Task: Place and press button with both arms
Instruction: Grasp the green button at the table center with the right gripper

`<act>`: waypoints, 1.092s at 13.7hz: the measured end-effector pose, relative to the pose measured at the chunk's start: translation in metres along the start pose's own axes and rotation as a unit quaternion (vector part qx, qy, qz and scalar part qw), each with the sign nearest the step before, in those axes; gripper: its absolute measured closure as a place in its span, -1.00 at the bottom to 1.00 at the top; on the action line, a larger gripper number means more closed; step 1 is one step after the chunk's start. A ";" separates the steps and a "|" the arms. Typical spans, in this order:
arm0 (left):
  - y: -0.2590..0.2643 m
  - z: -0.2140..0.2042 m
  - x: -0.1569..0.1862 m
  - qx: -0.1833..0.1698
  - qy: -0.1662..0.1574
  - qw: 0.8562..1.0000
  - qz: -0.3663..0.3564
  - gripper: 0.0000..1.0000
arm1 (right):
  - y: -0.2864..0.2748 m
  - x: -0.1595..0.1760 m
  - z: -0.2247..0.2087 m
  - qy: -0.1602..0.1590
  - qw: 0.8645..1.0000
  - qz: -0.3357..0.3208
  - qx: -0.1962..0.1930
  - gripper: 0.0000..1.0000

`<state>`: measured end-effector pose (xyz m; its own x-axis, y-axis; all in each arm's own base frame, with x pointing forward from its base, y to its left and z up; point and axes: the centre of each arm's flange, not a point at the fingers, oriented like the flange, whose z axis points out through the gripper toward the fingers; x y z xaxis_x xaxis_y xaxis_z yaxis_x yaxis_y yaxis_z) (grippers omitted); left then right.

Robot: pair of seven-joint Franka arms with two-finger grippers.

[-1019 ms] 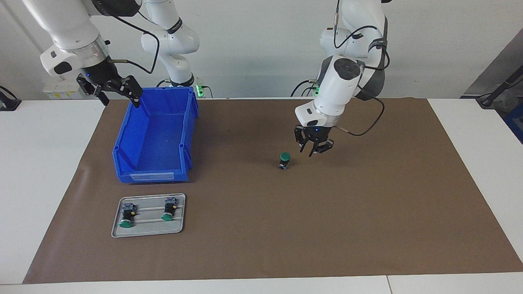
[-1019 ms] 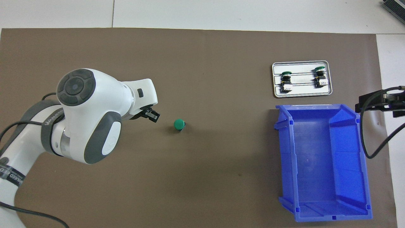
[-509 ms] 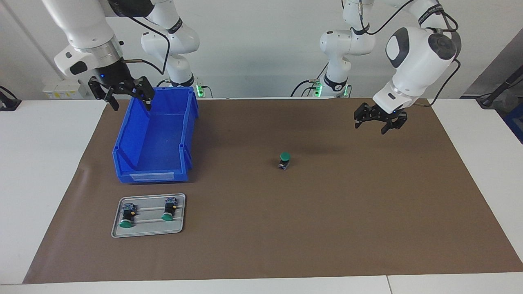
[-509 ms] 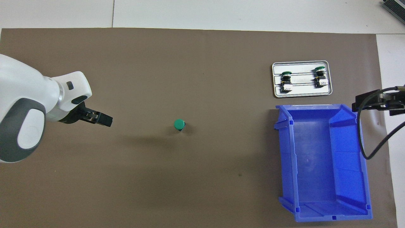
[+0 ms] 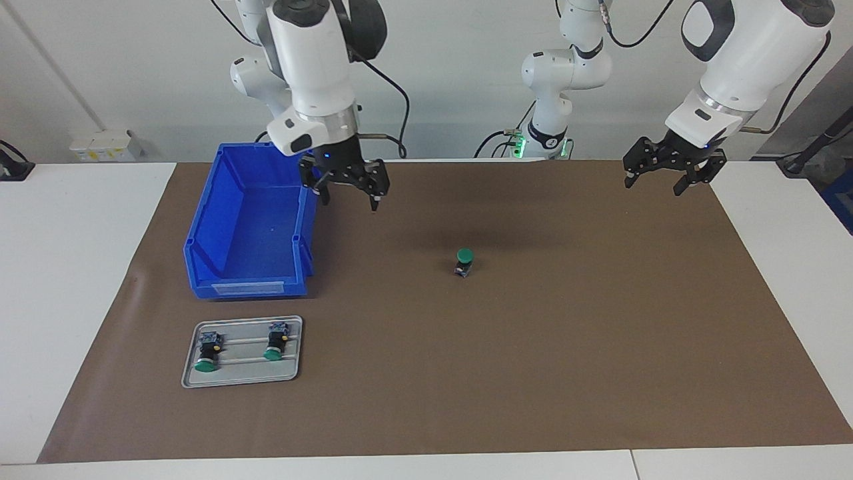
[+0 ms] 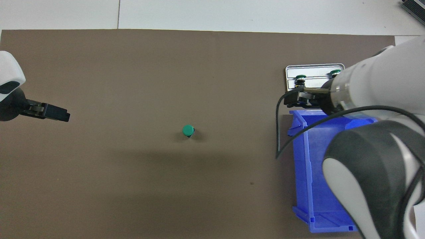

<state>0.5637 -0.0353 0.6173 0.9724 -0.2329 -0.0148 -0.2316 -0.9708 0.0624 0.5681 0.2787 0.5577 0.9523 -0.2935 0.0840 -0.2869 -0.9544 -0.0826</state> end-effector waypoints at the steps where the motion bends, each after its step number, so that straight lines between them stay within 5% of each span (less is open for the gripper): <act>1: -0.001 -0.002 0.005 0.001 0.001 1.000 -0.002 -1.00 | -0.032 -0.007 0.023 0.006 1.000 0.023 0.007 -1.00; 8: -0.007 0.001 -0.014 0.014 -0.019 0.999 -0.030 -1.00 | -0.154 -0.081 0.148 0.012 0.990 0.142 0.022 -1.00; 15: -0.012 0.009 -0.027 0.017 -0.002 0.999 -0.038 -1.00 | -0.152 -0.101 0.235 0.015 0.989 0.144 0.003 -1.00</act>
<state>0.5401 -0.0175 0.6076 0.9870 -0.1594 -0.0218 -0.1588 -0.9869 0.0266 0.5405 0.4666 0.3286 0.8272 -0.5554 0.0856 -0.5458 -0.8303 -0.1128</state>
